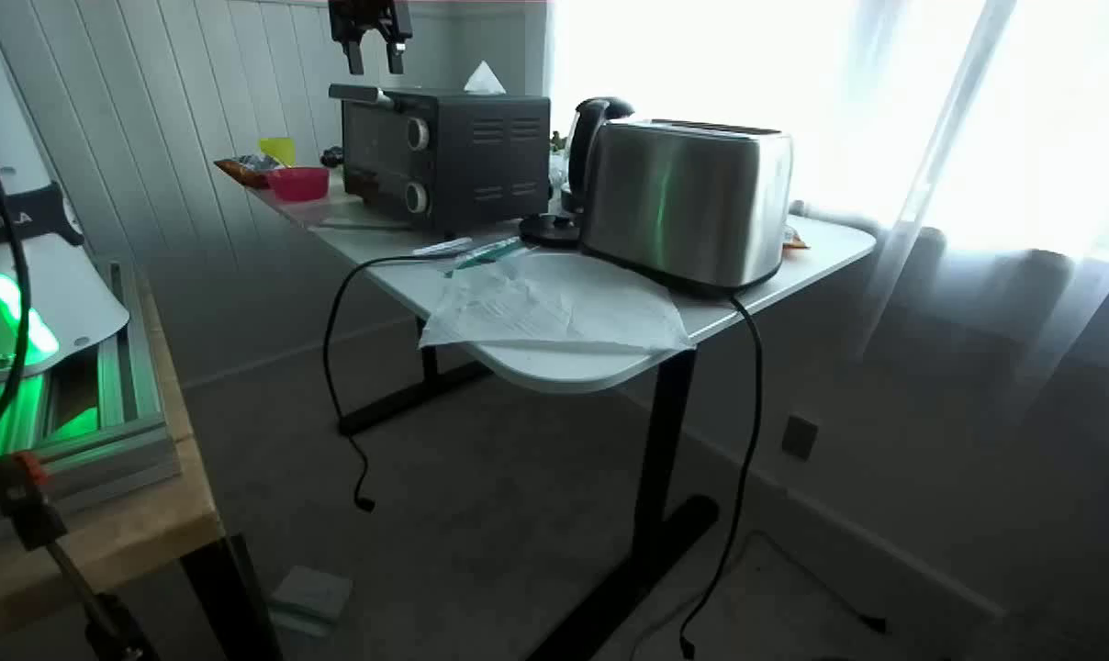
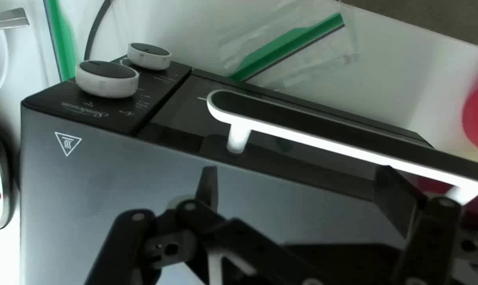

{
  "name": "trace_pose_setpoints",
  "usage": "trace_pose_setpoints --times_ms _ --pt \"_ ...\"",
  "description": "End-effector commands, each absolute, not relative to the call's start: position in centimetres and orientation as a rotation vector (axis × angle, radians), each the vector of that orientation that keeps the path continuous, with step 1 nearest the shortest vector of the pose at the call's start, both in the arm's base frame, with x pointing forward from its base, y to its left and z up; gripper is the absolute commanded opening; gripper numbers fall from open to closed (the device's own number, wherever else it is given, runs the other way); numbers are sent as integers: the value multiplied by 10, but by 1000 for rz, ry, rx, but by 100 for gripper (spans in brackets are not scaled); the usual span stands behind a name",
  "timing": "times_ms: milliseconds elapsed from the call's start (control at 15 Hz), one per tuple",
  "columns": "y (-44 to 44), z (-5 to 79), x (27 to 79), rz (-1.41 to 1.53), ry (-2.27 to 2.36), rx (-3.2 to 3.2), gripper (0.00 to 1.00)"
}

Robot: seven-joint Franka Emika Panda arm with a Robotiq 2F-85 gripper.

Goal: Stack the two bowls together then put the yellow cup inside the stacked bowls and place them on top of the toaster oven

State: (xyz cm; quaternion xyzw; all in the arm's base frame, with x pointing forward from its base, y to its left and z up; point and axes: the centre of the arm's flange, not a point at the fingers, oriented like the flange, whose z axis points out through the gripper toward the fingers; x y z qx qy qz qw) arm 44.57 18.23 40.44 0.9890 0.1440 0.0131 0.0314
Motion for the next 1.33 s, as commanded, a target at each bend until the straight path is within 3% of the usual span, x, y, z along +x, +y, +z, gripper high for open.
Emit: trace_pose_setpoints --times_ms 0,400,1267 --pt "182 404 446 40 444 3046 100" --pt "193 409 443 42 502 3034 100" --pt "357 416 356 30 1576 2666 100"
